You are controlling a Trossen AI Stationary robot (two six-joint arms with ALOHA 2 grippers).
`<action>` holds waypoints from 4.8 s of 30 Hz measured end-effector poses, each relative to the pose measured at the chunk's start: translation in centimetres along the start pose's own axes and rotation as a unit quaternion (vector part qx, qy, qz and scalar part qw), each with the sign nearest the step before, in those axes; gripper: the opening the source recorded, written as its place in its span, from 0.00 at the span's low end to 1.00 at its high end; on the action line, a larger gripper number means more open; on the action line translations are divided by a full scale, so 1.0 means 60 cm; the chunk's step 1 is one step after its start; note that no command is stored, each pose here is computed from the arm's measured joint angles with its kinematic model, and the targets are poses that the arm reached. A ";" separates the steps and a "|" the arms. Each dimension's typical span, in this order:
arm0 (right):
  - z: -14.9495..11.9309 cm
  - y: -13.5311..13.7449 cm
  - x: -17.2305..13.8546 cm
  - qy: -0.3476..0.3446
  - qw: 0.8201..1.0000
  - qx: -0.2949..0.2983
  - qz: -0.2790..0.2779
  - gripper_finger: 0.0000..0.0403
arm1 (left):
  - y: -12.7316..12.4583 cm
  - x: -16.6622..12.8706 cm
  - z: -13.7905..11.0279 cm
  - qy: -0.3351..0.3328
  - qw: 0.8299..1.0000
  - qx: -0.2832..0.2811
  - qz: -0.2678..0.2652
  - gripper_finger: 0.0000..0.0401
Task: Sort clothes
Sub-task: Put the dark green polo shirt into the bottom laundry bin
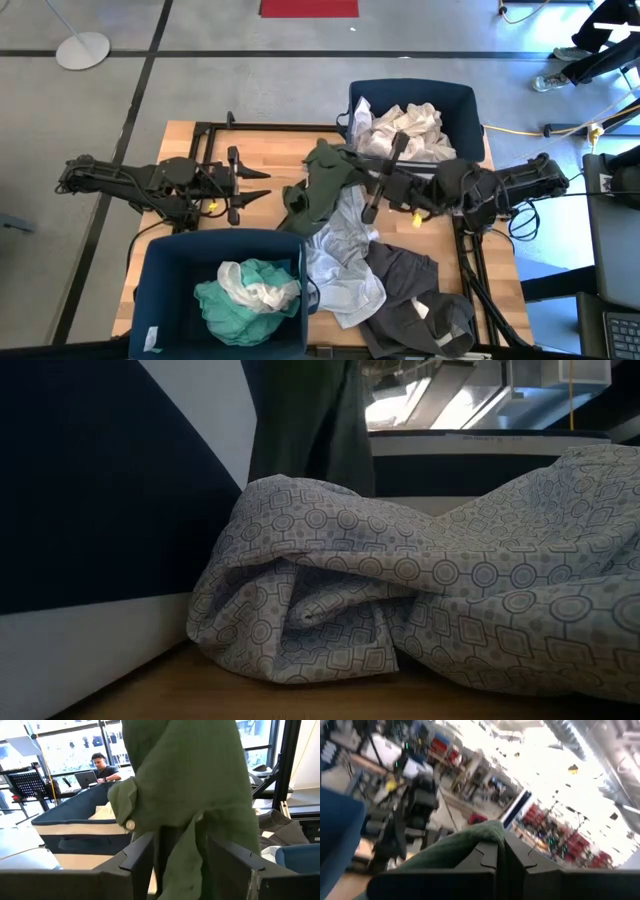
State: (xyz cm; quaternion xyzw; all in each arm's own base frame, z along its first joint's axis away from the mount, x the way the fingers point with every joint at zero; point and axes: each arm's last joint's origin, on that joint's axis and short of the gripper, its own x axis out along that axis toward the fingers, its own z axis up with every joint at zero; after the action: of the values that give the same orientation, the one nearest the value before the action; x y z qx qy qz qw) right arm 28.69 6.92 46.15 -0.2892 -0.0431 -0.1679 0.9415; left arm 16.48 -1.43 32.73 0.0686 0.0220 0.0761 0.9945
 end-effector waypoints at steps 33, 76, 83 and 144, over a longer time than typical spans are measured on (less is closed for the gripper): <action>0.105 0.002 0.163 -0.216 0.973 0.046 0.069 0.03 | 0.037 -0.056 0.091 -0.090 0.990 0.028 0.103 0.41; 0.013 0.176 0.114 0.301 0.906 0.056 0.293 0.51 | 0.031 -0.051 0.058 0.009 0.996 0.015 0.087 0.41; 0.037 0.145 0.041 0.378 0.883 0.092 0.262 0.48 | 0.031 -0.051 0.056 0.014 0.996 0.006 0.087 0.41; -0.390 0.342 0.000 0.212 0.945 0.134 0.211 0.48 | 0.000 0.025 0.013 0.113 0.992 0.005 0.055 0.41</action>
State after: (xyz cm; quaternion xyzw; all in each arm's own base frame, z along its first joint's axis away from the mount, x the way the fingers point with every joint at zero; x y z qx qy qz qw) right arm 35.31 9.79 15.84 -0.1207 0.1977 -0.0160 0.9727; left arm 18.00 -1.28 33.47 0.0654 0.1304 0.1377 0.9797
